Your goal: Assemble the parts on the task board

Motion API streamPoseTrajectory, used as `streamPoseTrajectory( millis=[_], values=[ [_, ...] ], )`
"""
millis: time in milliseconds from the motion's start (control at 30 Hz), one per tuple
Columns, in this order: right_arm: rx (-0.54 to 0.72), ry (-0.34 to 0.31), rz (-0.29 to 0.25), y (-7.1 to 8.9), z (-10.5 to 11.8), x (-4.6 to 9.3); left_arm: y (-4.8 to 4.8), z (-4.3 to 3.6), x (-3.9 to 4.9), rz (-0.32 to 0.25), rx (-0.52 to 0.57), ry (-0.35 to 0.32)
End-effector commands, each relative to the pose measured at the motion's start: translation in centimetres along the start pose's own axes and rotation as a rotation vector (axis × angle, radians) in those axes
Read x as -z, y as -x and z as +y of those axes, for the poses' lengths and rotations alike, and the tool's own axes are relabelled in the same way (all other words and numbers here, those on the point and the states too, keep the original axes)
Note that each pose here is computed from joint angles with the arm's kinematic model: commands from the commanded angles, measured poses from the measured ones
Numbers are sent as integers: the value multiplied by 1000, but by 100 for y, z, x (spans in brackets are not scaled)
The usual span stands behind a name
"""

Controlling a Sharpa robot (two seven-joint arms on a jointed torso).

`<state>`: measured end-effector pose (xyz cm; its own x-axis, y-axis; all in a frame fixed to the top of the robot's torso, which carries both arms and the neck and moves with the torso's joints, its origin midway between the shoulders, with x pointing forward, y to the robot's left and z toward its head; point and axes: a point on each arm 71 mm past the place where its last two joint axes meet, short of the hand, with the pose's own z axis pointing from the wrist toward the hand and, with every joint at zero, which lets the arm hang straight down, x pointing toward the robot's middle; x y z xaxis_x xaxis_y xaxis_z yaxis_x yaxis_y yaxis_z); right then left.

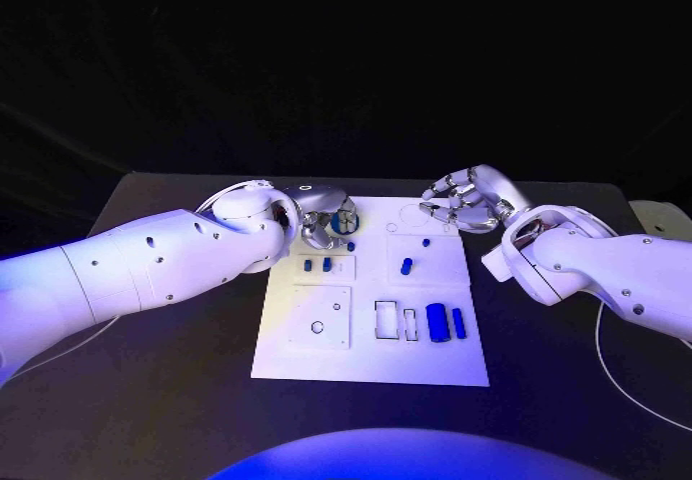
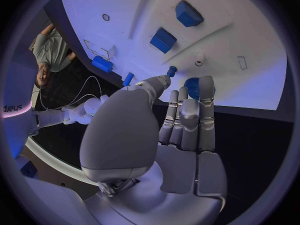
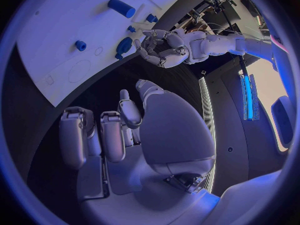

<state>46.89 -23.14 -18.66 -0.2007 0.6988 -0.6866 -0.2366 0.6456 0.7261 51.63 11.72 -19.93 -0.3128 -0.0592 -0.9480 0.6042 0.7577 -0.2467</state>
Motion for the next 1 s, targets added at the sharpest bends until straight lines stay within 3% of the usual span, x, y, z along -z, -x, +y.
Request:
streamPoseTrajectory(
  millis=[33,1000],
  values=[
    [2,13,5,-10,13,0,-47,-16,-32,63,-42,3],
    [-2,16,8,-24,33,5,-103,-85,-183,102,-49,18]
  ],
)
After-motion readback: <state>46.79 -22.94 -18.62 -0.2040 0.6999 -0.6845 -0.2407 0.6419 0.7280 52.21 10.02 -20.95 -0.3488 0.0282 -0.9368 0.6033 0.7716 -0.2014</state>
